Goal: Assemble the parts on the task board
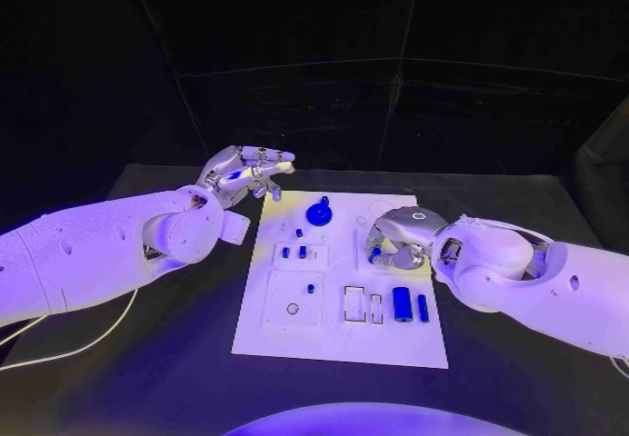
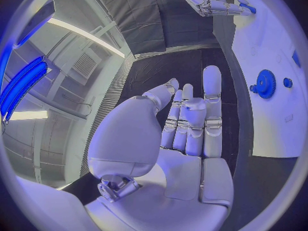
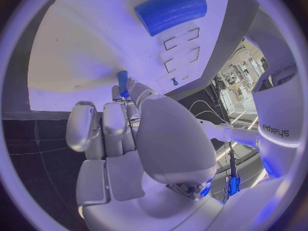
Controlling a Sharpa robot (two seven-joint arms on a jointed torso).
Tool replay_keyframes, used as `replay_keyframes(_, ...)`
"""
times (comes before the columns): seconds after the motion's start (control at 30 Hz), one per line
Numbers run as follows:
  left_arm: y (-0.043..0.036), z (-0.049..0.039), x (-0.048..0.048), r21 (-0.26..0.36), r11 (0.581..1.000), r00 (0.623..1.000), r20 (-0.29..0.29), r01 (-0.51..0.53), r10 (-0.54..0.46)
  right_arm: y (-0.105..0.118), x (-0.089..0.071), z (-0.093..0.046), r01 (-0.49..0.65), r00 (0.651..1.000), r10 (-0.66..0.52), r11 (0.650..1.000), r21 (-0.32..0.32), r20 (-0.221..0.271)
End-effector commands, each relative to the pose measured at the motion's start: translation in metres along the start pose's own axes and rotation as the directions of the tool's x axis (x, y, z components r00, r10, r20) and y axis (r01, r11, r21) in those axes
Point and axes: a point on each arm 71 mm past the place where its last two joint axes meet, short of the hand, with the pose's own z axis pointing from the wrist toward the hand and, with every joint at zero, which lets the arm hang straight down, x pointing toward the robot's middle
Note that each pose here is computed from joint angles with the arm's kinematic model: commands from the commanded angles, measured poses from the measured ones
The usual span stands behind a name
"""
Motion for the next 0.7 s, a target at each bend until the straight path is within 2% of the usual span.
replay_keyframes(0.03,-0.0004,0.0003,0.0005,-0.003,1.000,1.000,-0.007,0.007,-0.007,0.003,-0.007,-0.002,0.014,0.997,-0.013,1.000,-0.013,0.071)
replay_keyframes(0.47,0.0004,0.0002,-0.0004,-0.007,1.000,1.000,-0.005,0.006,-0.006,0.022,-0.024,-0.029,-0.053,0.987,0.064,0.995,-0.081,0.148)
replay_keyframes(0.6,0.0006,0.0005,0.0001,-0.007,1.000,1.000,-0.006,0.007,-0.007,0.035,-0.030,-0.031,-0.070,0.982,0.089,0.990,-0.121,0.164)
replay_keyframes(0.7,0.0009,0.0007,0.0004,-0.008,1.000,1.000,-0.007,0.007,-0.007,0.049,-0.032,-0.028,-0.095,0.979,0.123,0.981,-0.166,0.162)
